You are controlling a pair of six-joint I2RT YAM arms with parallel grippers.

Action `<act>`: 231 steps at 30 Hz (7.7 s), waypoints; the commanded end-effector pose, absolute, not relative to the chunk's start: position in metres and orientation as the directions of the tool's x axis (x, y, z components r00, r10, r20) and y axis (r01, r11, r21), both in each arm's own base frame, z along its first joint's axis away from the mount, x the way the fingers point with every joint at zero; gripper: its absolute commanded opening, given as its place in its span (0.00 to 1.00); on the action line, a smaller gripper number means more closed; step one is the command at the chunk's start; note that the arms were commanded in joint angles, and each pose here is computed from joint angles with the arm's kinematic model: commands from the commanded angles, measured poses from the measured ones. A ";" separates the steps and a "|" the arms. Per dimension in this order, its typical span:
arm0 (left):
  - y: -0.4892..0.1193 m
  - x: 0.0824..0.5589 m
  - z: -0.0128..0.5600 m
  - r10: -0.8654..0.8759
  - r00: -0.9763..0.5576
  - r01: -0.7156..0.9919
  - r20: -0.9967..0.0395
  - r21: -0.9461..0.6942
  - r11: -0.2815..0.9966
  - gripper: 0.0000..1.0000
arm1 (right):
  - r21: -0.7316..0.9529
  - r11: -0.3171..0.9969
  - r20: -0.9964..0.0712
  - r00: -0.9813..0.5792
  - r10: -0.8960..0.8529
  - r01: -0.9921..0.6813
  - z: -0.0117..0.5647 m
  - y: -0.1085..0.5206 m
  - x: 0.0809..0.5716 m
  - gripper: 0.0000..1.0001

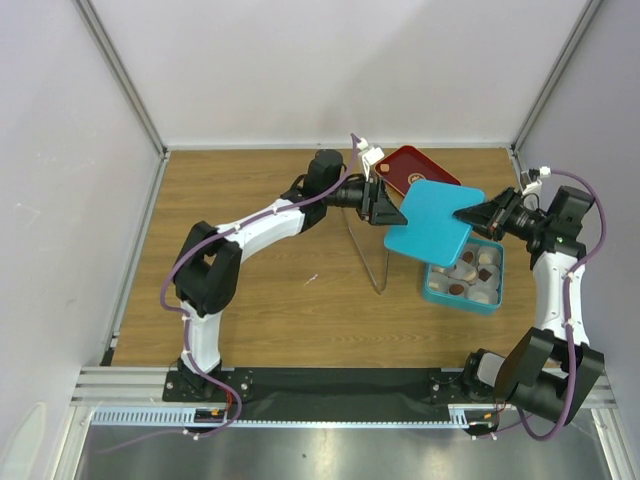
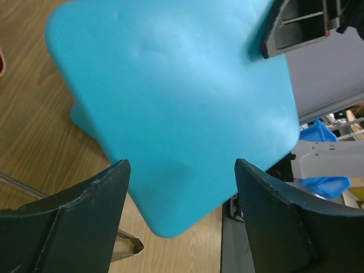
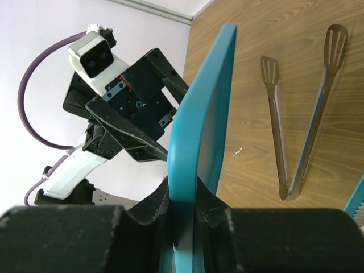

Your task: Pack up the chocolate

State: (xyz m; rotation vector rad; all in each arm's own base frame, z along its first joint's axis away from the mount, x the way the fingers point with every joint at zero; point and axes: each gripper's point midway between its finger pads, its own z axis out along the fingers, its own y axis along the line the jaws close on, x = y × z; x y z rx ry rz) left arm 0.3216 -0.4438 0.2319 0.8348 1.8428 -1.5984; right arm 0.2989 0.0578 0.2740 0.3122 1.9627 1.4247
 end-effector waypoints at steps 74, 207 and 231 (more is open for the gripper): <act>-0.535 0.287 0.178 0.113 -0.756 0.652 -0.645 -0.758 0.026 0.49 | 0.787 0.579 -0.347 -0.623 0.701 0.212 0.174 -0.038 0.333 0.43; -0.486 0.289 0.180 0.086 -0.680 0.702 -0.728 -0.613 0.361 0.63 | 0.807 0.577 -0.296 -0.759 0.580 0.126 0.168 0.048 0.299 0.02; -0.436 0.269 0.183 0.023 -0.678 0.687 -0.734 -0.623 0.373 0.65 | 0.892 0.387 -0.107 -0.722 0.684 0.235 0.102 0.051 0.262 0.00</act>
